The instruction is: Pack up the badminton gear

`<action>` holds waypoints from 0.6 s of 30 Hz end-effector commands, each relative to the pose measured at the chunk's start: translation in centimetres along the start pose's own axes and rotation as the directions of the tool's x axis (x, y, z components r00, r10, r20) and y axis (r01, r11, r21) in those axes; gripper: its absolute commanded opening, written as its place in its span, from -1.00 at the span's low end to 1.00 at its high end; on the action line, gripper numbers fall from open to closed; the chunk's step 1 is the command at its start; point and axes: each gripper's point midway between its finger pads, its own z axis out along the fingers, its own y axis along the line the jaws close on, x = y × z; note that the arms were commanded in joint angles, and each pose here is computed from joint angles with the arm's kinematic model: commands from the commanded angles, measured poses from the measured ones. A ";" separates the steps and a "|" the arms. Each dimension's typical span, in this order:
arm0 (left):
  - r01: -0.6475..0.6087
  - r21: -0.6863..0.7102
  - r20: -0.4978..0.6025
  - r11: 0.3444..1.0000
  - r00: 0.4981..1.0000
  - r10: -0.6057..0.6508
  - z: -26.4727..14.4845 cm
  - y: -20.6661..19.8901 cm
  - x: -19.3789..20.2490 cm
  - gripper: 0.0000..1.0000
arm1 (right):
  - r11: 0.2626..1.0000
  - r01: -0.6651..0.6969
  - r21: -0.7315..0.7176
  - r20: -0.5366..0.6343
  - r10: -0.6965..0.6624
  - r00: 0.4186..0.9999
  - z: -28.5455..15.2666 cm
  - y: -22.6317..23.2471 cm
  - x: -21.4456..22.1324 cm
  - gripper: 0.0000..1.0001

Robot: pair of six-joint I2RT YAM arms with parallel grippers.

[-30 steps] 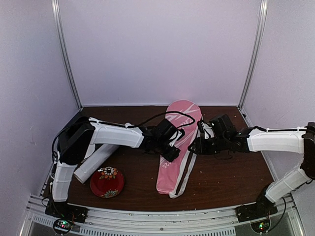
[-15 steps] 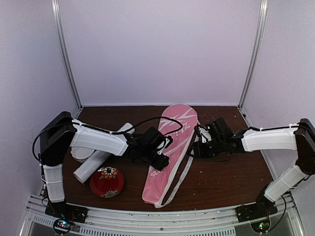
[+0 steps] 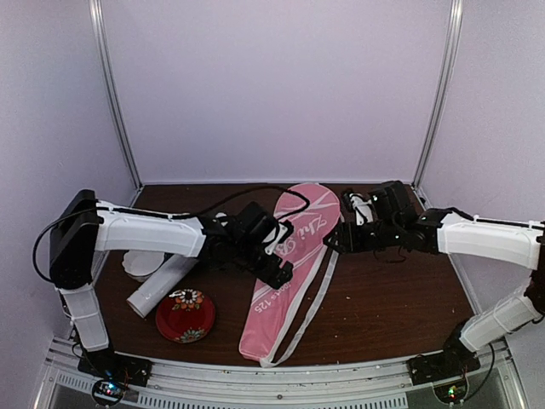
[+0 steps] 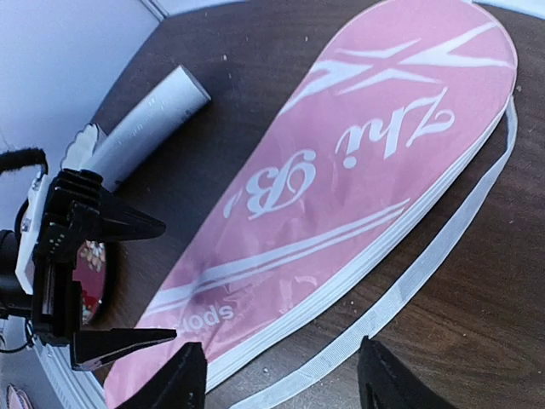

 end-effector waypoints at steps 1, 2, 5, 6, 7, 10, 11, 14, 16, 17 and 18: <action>0.013 0.009 0.152 1.000 0.988 -0.015 -5.2 2.1 -6.1 0.96 | 0.996 0.042 0.077 0.150 -0.053 0.987 -4.5 -0.7 -4.6 0.40; 0.027 0.006 0.172 1.000 0.985 -0.028 -6.0 2.9 -6.9 0.96 | 0.996 0.032 0.086 0.179 -0.047 0.983 -5.4 -1.0 -5.4 0.48; 0.072 -0.001 0.241 0.997 0.968 -0.069 -8.8 5.2 -8.7 0.96 | 0.995 -0.004 0.102 0.263 -0.023 0.964 -8.3 -2.0 -7.3 0.97; 0.089 -0.002 0.263 0.996 0.961 -0.085 -9.8 6.0 -9.2 0.96 | 0.994 -0.017 0.107 0.287 -0.014 0.958 -9.2 -2.4 -7.8 1.00; 0.107 -0.002 0.278 0.994 0.955 -0.102 -10.6 6.9 -9.4 0.96 | 0.993 -0.033 0.114 0.309 -0.004 0.951 -10.1 -2.9 -8.3 1.00; 0.156 0.001 0.324 0.988 0.935 -0.148 -12.8 9.3 -9.4 0.96 | 0.988 -0.078 0.136 0.359 0.025 0.933 -12.4 -4.4 -9.2 1.00; 0.174 0.002 0.337 0.985 0.927 -0.165 -13.4 10.1 -9.1 0.96 | 0.985 -0.093 0.144 0.372 0.033 0.928 -13.0 -4.9 -9.3 1.00; 0.261 -0.011 0.373 0.965 0.897 -0.238 -15.4 13.2 -7.9 0.96 | 0.973 -0.147 0.178 0.395 0.066 0.916 -14.1 -6.7 -9.0 1.00; 0.310 -0.029 0.388 0.950 0.880 -0.275 -16.3 15.0 -6.5 0.96 | 0.966 -0.170 0.192 0.386 0.085 0.919 -13.9 -7.8 -8.1 1.00; 0.328 -0.041 0.412 0.944 0.866 -0.283 -17.0 15.7 -6.1 0.95 | 0.964 -0.180 0.196 0.375 0.096 0.922 -13.5 -8.3 -7.4 1.00; 0.347 -0.050 0.429 0.937 0.854 -0.293 -17.5 16.5 -5.5 0.96 | 0.961 -0.188 0.204 0.353 0.107 0.930 -12.8 -9.0 -6.4 1.00</action>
